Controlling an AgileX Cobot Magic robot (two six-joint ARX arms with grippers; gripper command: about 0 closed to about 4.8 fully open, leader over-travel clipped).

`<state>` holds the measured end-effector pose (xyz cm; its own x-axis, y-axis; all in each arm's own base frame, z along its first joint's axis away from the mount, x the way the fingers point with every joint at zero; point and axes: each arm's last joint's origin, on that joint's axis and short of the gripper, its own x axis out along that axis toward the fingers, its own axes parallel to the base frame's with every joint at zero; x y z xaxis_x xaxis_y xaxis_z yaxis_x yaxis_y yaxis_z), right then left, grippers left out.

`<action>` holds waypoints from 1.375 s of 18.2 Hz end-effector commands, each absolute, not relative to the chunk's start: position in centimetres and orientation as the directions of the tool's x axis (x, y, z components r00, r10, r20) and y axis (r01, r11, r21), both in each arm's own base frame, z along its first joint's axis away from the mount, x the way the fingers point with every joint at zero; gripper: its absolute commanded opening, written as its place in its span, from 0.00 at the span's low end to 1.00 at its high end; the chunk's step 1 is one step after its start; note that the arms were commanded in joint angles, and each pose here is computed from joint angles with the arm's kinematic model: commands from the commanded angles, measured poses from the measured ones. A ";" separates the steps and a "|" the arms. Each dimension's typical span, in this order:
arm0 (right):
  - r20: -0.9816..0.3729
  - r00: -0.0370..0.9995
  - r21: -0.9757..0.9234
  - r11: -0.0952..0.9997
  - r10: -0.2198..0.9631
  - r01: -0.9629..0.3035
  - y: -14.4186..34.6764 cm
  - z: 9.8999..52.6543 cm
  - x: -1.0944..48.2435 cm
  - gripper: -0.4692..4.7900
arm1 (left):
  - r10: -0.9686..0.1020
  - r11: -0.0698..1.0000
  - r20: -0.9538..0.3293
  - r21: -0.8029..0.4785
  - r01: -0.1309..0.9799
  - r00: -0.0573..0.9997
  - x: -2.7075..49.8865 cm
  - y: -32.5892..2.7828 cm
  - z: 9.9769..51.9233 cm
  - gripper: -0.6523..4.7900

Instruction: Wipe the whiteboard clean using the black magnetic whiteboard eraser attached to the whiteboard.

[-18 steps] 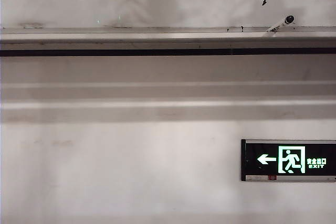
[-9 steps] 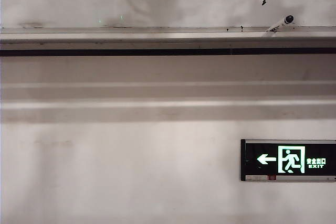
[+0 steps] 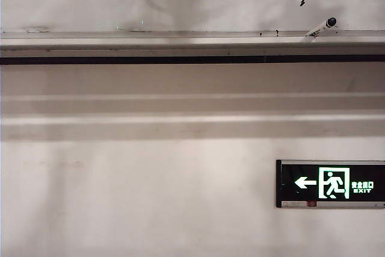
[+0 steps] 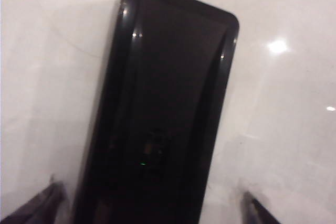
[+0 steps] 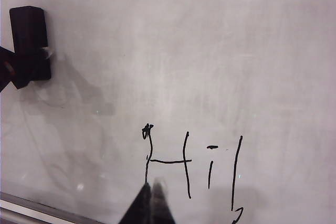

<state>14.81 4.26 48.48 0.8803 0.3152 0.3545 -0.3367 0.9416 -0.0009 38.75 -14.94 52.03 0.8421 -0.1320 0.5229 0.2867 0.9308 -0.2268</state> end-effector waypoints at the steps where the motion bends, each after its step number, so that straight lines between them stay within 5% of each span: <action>1: 0.377 0.872 -0.003 0.942 0.313 -0.337 4.2 48.8 14.6 0.08 | -0.118 0.939 0.492 -0.226 0.258 0.863 39.4 -15.0 51.3 0.77; 2: 0.377 0.871 -0.003 0.942 0.313 -0.337 4.2 48.8 14.6 0.08 | -0.119 0.945 0.488 -0.211 0.250 0.865 39.6 -15.1 51.2 0.48; 3: 0.379 0.871 -0.004 0.942 0.313 -0.337 4.2 48.8 14.6 0.08 | -0.120 0.946 0.486 -0.208 0.248 0.866 39.7 -15.1 51.1 0.43; 6: 0.388 0.867 -0.004 0.942 0.312 -0.337 4.2 48.9 14.6 0.08 | -0.152 0.956 0.466 -0.156 0.249 0.872 39.9 -15.3 50.7 0.40; 8: 0.405 0.860 -0.006 0.942 0.310 -0.337 4.2 49.1 14.5 0.08 | -0.301 0.941 0.410 -0.021 0.338 0.861 40.1 -16.0 50.1 0.40; 14: 0.424 0.852 -0.008 0.942 0.308 -0.337 4.2 49.3 14.4 0.08 | -0.462 0.885 0.287 0.203 0.418 0.839 39.3 -21.2 47.9 0.40; 25: 0.436 0.839 -0.017 0.935 0.326 -0.354 4.1 49.5 13.9 0.08 | -0.594 0.802 0.237 0.243 0.545 0.769 40.1 -27.1 43.5 0.41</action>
